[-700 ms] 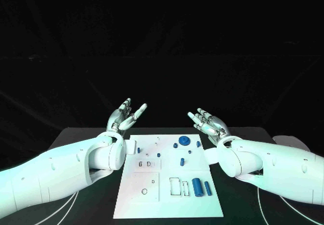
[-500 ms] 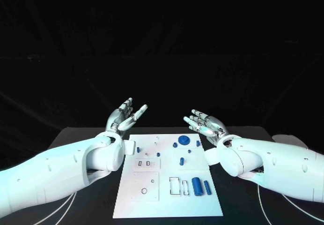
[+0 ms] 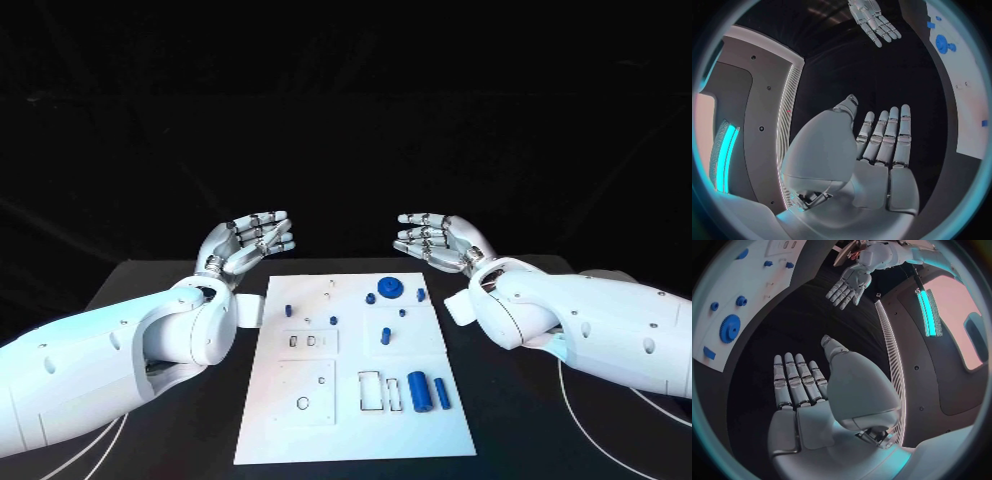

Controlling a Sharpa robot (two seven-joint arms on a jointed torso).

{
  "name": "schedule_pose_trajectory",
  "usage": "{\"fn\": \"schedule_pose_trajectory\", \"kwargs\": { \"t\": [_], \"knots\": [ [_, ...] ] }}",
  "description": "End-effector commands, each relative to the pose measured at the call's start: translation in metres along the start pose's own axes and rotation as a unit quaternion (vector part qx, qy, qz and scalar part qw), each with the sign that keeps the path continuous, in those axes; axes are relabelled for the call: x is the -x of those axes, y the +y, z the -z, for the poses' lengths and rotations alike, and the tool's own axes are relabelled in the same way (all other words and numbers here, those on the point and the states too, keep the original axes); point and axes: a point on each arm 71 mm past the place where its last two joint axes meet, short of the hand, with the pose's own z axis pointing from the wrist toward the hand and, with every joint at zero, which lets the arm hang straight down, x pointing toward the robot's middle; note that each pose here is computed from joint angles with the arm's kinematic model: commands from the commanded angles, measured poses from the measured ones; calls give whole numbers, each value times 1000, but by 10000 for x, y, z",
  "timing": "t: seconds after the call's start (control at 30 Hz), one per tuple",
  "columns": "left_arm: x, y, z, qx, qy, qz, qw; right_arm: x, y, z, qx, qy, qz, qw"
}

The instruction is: Assemble the parts on the task board

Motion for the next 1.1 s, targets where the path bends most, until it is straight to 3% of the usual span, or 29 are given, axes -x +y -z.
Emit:
{"fn": "schedule_pose_trajectory", "kwargs": {
  "t": [0.03,0.2,0.33,0.47,0.67,0.8,1.1],
  "knots": [
    [-43,-82,13,-14,24,9,1000,27,60,-33,27,11,66,997],
    [-45,-202,47,-17,44,15,999,83,141,-116,43,30,137,989],
    [-57,-306,93,-21,61,19,998,94,202,-197,51,67,227,970],
    [-85,-358,131,-24,72,24,997,61,236,-241,54,97,299,948],
    [-152,-409,181,-27,87,32,995,-12,325,-280,62,127,404,904],
    [-183,-420,193,-28,92,35,995,-57,370,-285,68,135,450,880],
    [-208,-447,220,-29,98,39,994,-178,424,-281,75,151,507,846]
  ]
}}
